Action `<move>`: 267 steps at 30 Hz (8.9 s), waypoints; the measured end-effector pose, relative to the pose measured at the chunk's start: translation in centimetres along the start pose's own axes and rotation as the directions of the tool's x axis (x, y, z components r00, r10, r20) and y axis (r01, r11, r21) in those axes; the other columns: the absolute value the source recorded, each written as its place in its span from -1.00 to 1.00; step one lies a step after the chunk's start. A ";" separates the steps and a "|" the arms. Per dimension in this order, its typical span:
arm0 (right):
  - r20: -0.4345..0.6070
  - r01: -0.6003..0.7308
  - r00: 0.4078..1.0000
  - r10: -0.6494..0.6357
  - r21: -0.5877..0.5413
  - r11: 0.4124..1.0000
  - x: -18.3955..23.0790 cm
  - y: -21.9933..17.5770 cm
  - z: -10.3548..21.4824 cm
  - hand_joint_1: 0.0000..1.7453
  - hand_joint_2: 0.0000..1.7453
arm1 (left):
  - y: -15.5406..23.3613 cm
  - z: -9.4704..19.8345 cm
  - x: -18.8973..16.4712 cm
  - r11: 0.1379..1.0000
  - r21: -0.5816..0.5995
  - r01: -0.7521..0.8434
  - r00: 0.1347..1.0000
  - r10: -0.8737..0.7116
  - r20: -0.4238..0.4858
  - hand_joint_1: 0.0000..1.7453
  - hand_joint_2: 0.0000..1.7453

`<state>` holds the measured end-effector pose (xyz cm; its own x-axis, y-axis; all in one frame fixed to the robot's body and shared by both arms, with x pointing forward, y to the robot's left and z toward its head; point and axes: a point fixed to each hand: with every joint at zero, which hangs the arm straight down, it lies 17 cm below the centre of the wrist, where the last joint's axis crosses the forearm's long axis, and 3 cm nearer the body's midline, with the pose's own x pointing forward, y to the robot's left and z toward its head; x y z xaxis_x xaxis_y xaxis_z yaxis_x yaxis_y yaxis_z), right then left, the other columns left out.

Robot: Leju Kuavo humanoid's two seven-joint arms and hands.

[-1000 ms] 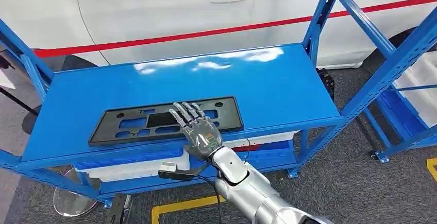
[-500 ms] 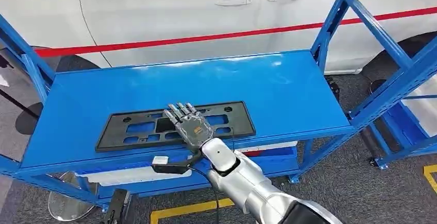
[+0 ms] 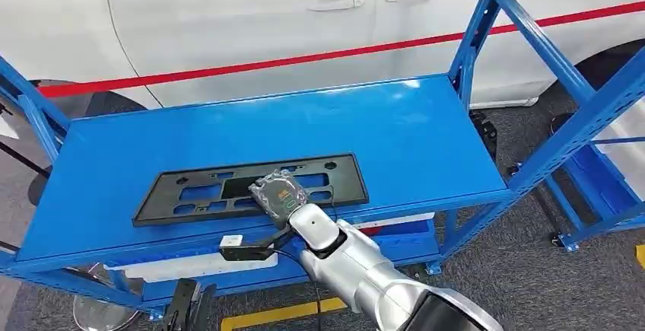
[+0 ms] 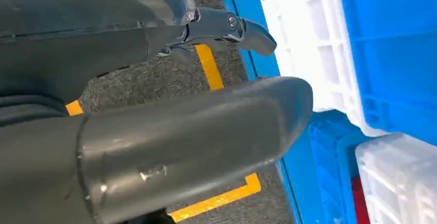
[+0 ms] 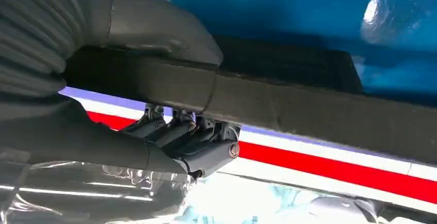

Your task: Take the parts from the cabinet and place them on the table.

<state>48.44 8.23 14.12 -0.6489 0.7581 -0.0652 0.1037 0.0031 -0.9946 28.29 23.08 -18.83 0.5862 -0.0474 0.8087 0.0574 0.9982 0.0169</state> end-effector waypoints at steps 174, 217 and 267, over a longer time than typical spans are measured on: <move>0.428 0.708 0.418 -0.801 -0.706 -0.008 -11.5 -15.2 31.8 1.00 1.00 | 12.0 5.5 -7.5 0.960 0.266 -0.084 0.993 0.103 -0.058 -1.00 1.00; 0.364 0.674 0.456 -0.812 -0.737 0.047 -13.7 -14.2 35.9 1.00 1.00 | 9.3 3.7 -5.5 0.976 0.212 -0.045 0.998 0.055 -0.039 -1.00 1.00; 0.319 0.656 0.444 -0.837 -0.752 0.061 -12.4 -12.8 36.8 1.00 1.00 | 9.5 4.8 -6.2 0.976 0.216 -0.027 0.999 0.031 -0.015 -1.00 1.00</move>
<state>27.40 -25.21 24.72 -0.6156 0.1262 0.7779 0.1480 0.9880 -0.0431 21.31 33.01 -20.86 0.6000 -0.0170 0.7998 -0.1347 0.9834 0.1220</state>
